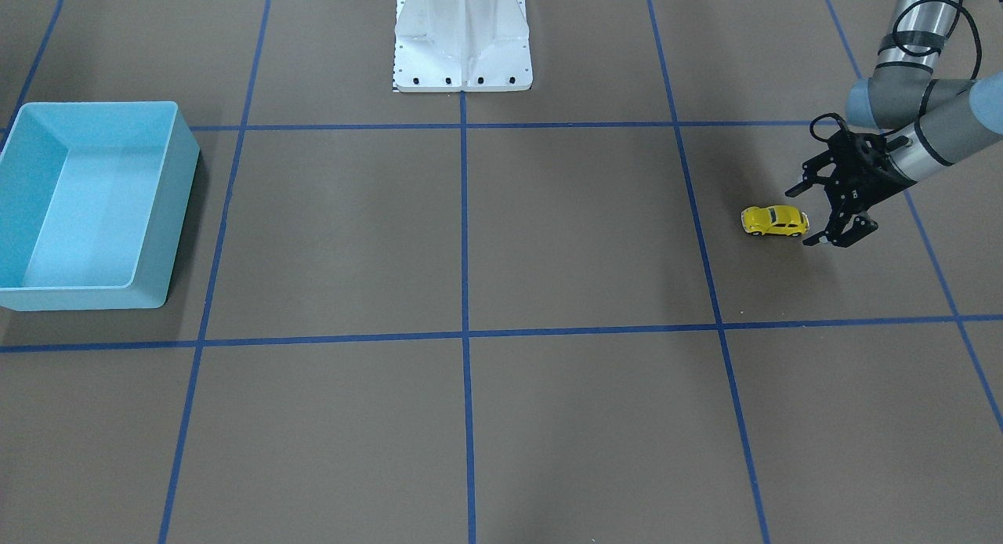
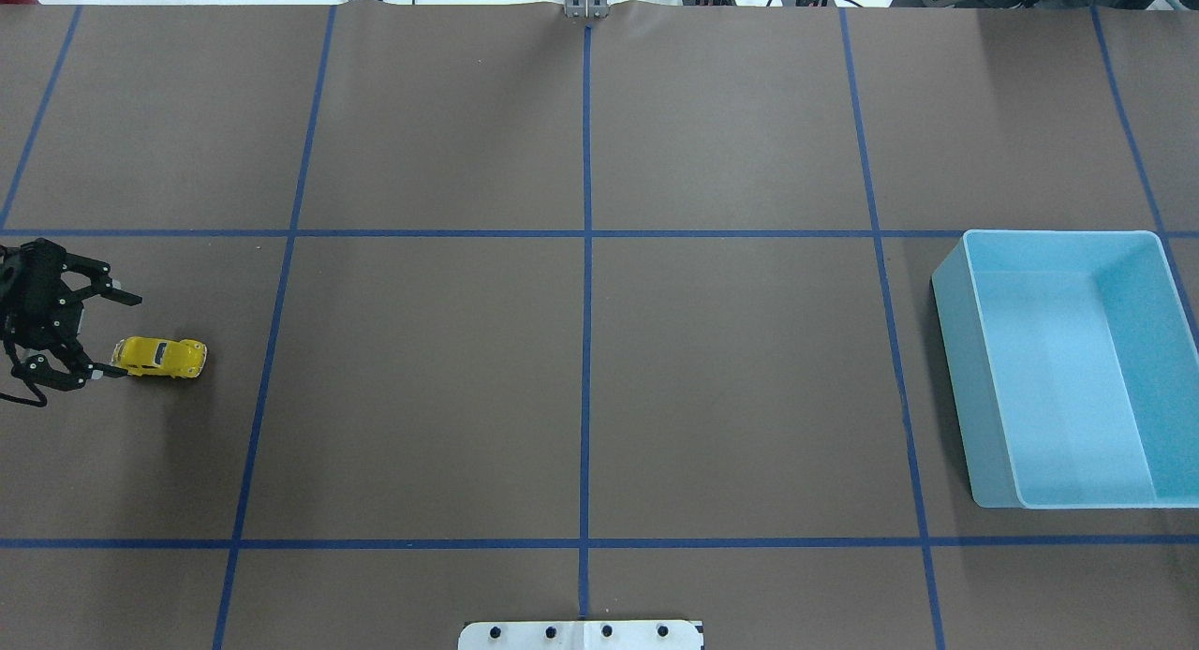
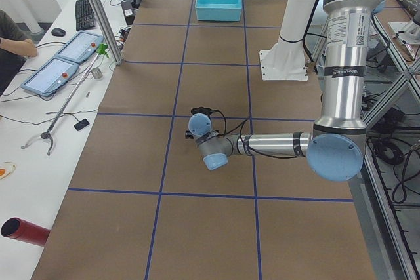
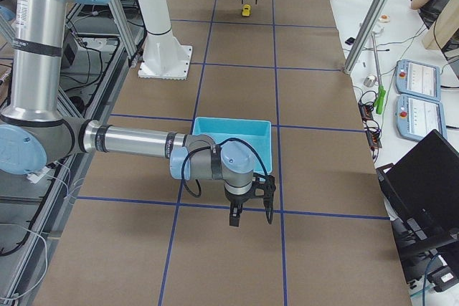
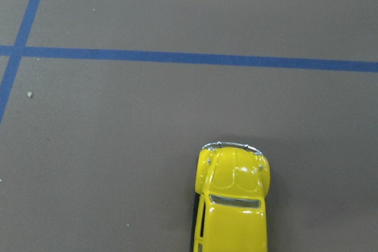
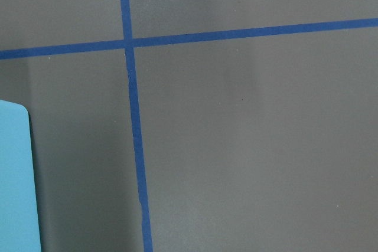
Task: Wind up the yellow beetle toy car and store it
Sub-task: 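Push the yellow car forward toward the blue bin with the left gripper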
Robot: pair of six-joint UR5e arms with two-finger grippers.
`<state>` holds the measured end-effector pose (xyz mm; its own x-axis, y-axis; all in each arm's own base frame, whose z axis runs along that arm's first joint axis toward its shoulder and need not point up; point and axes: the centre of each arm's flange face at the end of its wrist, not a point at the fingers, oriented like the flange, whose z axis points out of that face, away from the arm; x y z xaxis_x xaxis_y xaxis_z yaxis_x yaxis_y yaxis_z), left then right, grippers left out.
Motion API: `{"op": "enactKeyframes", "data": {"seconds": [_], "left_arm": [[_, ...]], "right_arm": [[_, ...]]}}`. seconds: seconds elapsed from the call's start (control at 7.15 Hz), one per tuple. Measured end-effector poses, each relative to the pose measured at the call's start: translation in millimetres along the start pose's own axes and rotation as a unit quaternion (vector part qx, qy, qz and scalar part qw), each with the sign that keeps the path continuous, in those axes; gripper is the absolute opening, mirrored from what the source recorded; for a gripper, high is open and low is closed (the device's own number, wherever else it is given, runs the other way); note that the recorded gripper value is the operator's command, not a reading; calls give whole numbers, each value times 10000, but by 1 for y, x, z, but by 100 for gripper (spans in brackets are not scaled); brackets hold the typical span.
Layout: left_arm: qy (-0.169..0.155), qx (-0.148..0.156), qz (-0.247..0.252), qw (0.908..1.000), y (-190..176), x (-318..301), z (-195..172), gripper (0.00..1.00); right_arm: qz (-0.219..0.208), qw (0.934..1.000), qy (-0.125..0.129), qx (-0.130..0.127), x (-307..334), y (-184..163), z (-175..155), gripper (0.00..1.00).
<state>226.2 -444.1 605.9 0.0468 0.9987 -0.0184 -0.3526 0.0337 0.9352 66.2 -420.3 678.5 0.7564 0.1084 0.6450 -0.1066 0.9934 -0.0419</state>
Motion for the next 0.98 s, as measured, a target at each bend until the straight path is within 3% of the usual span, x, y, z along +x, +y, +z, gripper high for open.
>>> {"op": "enactKeyframes", "data": {"seconds": [0.98], "left_arm": [[335,-119,48,9994,-13,11,28,97]], "right_arm": [[-26,10000,-15,30,-1,0,-3,100]]}}
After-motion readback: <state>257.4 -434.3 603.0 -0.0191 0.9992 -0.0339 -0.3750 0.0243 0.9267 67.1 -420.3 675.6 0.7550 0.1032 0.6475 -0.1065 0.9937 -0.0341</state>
